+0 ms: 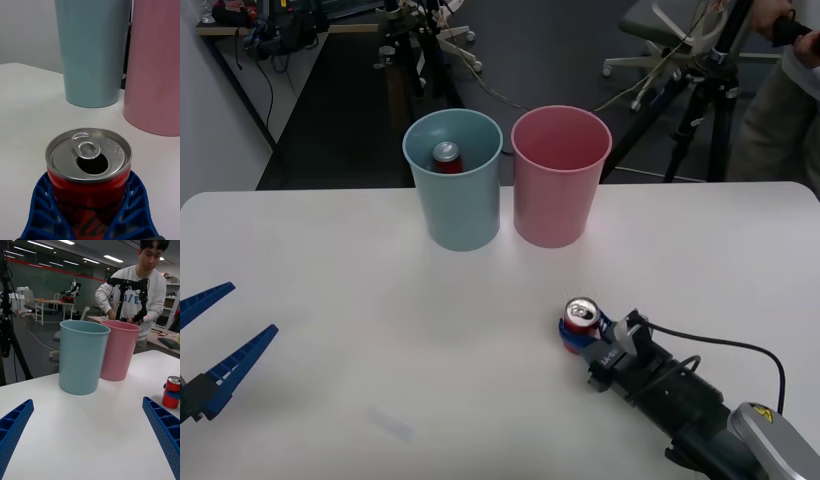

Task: Grasp the object on the table and drop it into the matching bin: aluminum can to the light blue bin, PET bottle to the pink bin.

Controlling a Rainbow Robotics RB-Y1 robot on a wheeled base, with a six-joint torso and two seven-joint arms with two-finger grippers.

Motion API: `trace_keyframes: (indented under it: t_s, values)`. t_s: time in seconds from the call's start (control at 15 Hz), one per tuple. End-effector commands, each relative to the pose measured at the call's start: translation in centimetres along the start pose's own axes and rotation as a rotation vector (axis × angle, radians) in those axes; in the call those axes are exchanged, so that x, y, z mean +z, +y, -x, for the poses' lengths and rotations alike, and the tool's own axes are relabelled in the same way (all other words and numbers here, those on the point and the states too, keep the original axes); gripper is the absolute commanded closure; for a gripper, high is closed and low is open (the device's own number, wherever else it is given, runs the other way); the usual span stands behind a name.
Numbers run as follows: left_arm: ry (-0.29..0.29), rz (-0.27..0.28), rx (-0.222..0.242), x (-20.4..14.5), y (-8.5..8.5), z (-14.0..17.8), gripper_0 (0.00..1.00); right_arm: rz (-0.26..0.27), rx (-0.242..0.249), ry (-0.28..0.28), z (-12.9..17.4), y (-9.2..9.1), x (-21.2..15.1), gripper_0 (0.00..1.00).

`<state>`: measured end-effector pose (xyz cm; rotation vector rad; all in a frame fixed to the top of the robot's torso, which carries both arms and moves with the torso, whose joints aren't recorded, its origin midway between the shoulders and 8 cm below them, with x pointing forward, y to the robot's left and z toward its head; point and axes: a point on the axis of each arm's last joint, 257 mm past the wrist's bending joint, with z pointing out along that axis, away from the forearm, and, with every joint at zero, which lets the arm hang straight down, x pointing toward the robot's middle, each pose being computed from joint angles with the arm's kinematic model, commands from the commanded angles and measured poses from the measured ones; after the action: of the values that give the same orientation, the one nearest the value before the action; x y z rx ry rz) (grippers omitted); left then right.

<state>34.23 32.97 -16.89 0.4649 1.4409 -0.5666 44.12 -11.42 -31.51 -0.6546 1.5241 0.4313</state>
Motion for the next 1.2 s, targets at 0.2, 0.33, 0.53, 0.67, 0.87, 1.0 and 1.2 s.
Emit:
trace_keyframes:
  t_s: [0.2,0.33,0.53,0.67,0.87,1.0,1.2]
  values:
    - [0.000,0.000,0.000,0.0,0.0,0.0,0.00,0.002,0.014,-0.021,0.9,0.0,0.2,1.00]
    - [0.000,0.000,0.000,0.0,0.0,0.0,0.00,0.005,0.035,-0.043,2.1,0.0,0.4,1.00]
    - [0.000,0.000,0.000,0.0,0.0,0.0,0.00,0.019,0.060,-0.088,5.1,0.4,0.8,1.00]
    - [0.000,0.000,0.000,0.0,0.0,0.0,0.00,0.016,0.055,-0.106,6.9,0.5,0.9,1.00]
    - [0.000,0.000,0.000,0.0,0.0,0.0,0.00,0.014,0.056,-0.135,10.5,0.9,0.8,1.00]
    - [0.000,0.000,0.000,0.0,0.0,0.0,0.00,0.012,0.057,-0.170,13.7,1.1,0.4,1.00]
    - [0.000,0.000,0.000,0.0,0.0,0.0,0.00,0.022,0.060,-0.203,17.6,1.9,0.2,1.00]
